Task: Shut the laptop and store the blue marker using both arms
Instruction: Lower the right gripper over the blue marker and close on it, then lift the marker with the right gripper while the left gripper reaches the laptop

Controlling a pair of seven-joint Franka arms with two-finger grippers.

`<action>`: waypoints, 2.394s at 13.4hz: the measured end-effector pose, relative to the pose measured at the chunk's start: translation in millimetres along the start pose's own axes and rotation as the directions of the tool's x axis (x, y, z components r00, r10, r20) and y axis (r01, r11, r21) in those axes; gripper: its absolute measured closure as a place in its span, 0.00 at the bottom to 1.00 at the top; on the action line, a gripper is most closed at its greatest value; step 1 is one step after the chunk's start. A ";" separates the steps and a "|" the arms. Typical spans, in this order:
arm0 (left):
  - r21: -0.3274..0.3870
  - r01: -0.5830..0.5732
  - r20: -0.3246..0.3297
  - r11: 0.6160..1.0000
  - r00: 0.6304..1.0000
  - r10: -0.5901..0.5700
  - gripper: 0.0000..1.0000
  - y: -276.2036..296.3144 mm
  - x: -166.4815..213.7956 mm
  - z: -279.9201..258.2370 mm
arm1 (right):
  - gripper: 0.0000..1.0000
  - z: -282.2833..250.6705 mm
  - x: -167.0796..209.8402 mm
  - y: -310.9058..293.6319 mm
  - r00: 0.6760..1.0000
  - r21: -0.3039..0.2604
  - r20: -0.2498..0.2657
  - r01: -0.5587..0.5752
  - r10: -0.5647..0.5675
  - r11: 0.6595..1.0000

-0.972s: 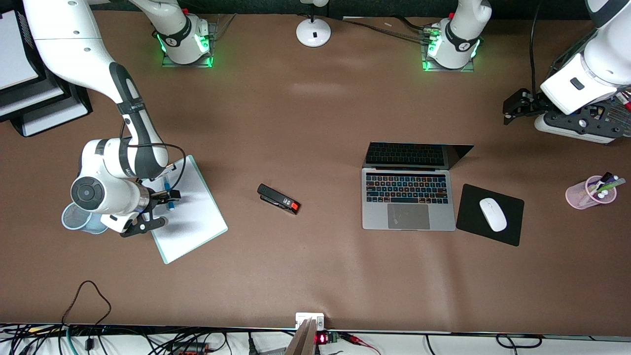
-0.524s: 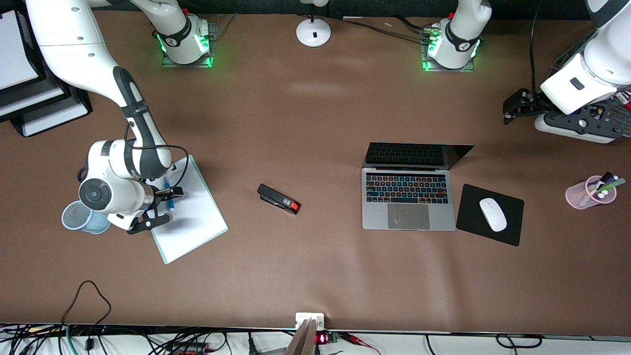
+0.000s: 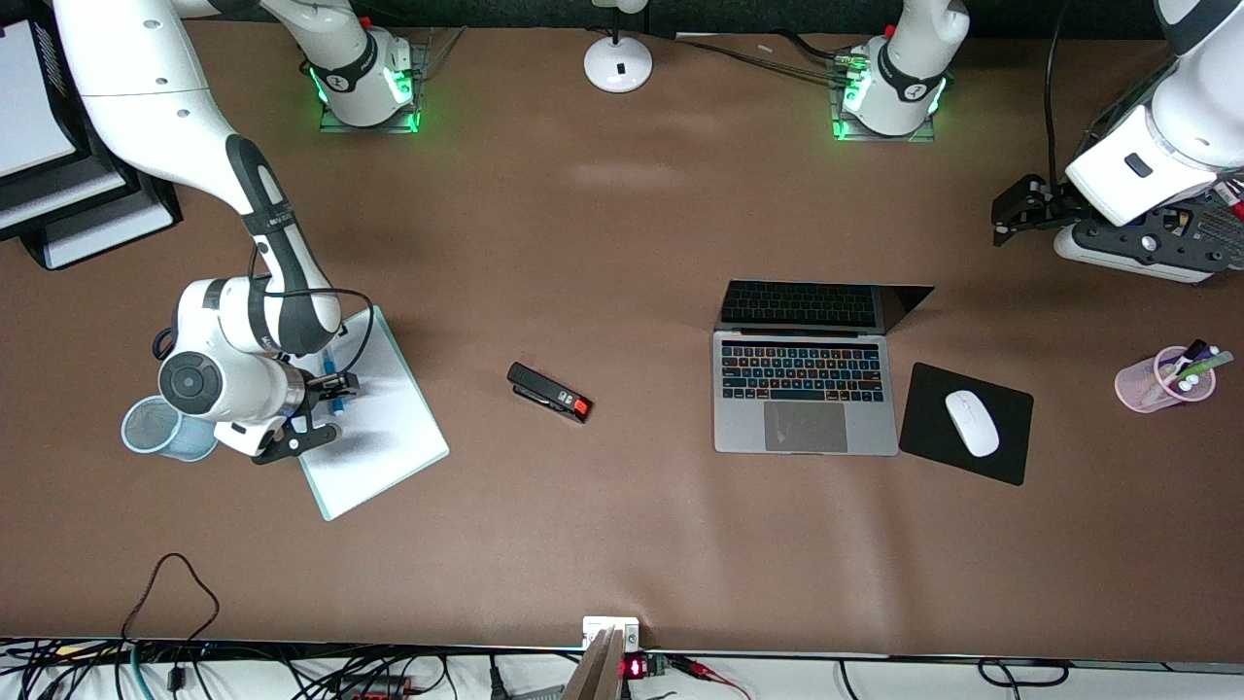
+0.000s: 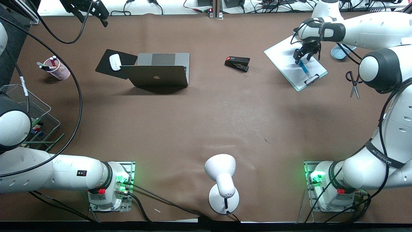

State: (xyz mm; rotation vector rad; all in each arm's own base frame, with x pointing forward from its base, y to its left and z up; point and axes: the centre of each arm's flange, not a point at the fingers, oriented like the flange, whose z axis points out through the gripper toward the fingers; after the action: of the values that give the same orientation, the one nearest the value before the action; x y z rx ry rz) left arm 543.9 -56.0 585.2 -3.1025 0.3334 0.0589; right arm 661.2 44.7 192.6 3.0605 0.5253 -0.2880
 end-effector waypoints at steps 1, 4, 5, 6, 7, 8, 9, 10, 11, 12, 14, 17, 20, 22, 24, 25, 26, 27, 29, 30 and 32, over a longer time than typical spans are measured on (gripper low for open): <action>0.000 0.000 0.001 1.000 1.000 0.000 0.00 -0.2 -0.2 0.1 | 0.24 0.1 0.3 0.0 1.000 -0.001 -0.002 0.000 0.000 1.000; 0.000 0.001 0.002 1.000 1.000 -0.001 0.00 -0.4 -0.3 0.2 | 0.31 2.6 0.6 0.0 1.000 0.000 -0.002 0.001 -0.001 1.000; 0.000 0.001 0.002 1.000 1.000 -0.001 0.00 -0.4 -0.3 0.2 | 0.31 5.2 1.2 0.0 1.000 -0.001 -0.003 0.001 -0.001 1.000; 0.000 0.001 0.002 1.000 1.000 -0.001 0.00 -0.4 -0.3 0.2 | 0.30 8.0 2.1 0.1 1.000 -0.002 -0.007 0.001 -0.001 1.000; 0.000 0.001 0.002 1.000 1.000 -0.001 0.00 -0.4 -0.3 0.2 | 0.34 9.9 2.6 0.2 1.000 -0.002 -0.009 0.002 -0.002 1.000; 0.000 0.001 0.002 1.000 1.000 -0.001 0.00 -0.4 -0.3 0.2 | 0.34 11.2 3.0 0.2 1.000 -0.003 -0.010 0.002 -0.002 1.000; 0.000 0.001 0.002 1.000 1.000 -0.001 0.00 -0.4 -0.3 0.2 | 0.37 11.8 3.2 0.2 1.000 -0.003 -0.011 0.002 -0.002 1.000; 0.000 0.001 0.002 1.000 1.000 -0.001 0.00 -0.4 -0.3 0.2 | 0.38 11.8 3.4 0.2 1.000 -0.003 -0.012 0.002 -0.002 1.000; 0.000 0.001 0.002 1.000 1.000 -0.001 0.00 -0.4 -0.3 0.2 | 0.41 11.7 3.6 0.3 1.000 -0.004 -0.014 0.002 -0.002 1.000; 0.000 0.001 0.002 1.000 1.000 -0.001 0.00 -0.4 -0.3 0.2 | 0.41 11.5 3.8 0.2 1.000 -0.004 -0.015 0.002 -0.002 1.000; 0.000 0.001 0.002 1.000 1.000 -0.001 0.00 -0.4 -0.3 0.2 | 0.44 11.0 4.2 0.1 1.000 -0.005 -0.017 0.002 -0.002 1.000; 0.000 0.001 0.003 1.000 1.000 -0.001 0.00 -0.4 -0.4 0.3 | 0.46 9.2 5.6 -0.9 1.000 -0.006 -0.023 0.004 -0.004 1.000; -0.001 0.001 0.009 1.000 1.000 -0.001 0.00 -0.3 -1.0 0.8 | 0.52 7.3 6.8 -1.0 1.000 -0.007 -0.027 0.004 -0.005 1.000; -0.001 0.001 0.009 1.000 1.000 -0.001 0.00 -0.3 -1.0 0.8 | 0.62 7.0 6.9 -1.0 1.000 -0.005 -0.029 0.001 -0.001 1.000; -0.001 0.001 0.009 1.000 1.000 -0.001 0.00 -0.3 -1.1 0.8 | 0.63 7.6 6.9 -1.0 1.000 -0.004 -0.028 -0.001 0.000 1.000; -0.001 0.001 0.010 1.000 1.000 -0.001 0.00 -0.3 -1.1 0.8 | 0.59 8.0 6.9 -1.1 1.000 -0.004 -0.027 -0.001 0.000 1.000; -0.001 0.001 0.010 1.000 1.000 -0.001 0.00 -0.3 -1.1 0.8 | 0.59 8.3 6.9 -1.1 1.000 -0.004 -0.027 0.000 0.000 1.000; -0.001 0.001 0.010 1.000 1.000 -0.001 0.00 -0.3 -1.1 0.9 | 0.63 8.4 6.9 -1.1 1.000 -0.004 -0.027 -0.001 0.000 1.000; -0.001 0.001 0.010 1.000 1.000 -0.001 0.00 -0.3 -1.1 0.9 | 0.73 8.4 6.9 -1.1 1.000 -0.004 -0.027 -0.001 0.000 1.000; -0.002 0.001 0.015 1.000 1.000 -0.001 0.00 -0.3 -1.7 1.3 | 0.80 8.4 6.9 -1.1 1.000 -0.003 -0.027 -0.001 0.001 1.000; -0.005 0.000 0.047 1.000 0.999 0.000 0.00 0.4 -4.9 4.2 | 0.82 8.4 6.9 -1.1 1.000 -0.003 -0.027 -0.002 0.002 1.000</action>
State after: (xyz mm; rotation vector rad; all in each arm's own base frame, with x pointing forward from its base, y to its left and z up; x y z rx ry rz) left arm 538.8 -55.3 581.2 -3.1004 0.3321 0.1321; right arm 665.8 47.6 183.0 3.0658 0.5239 -0.2459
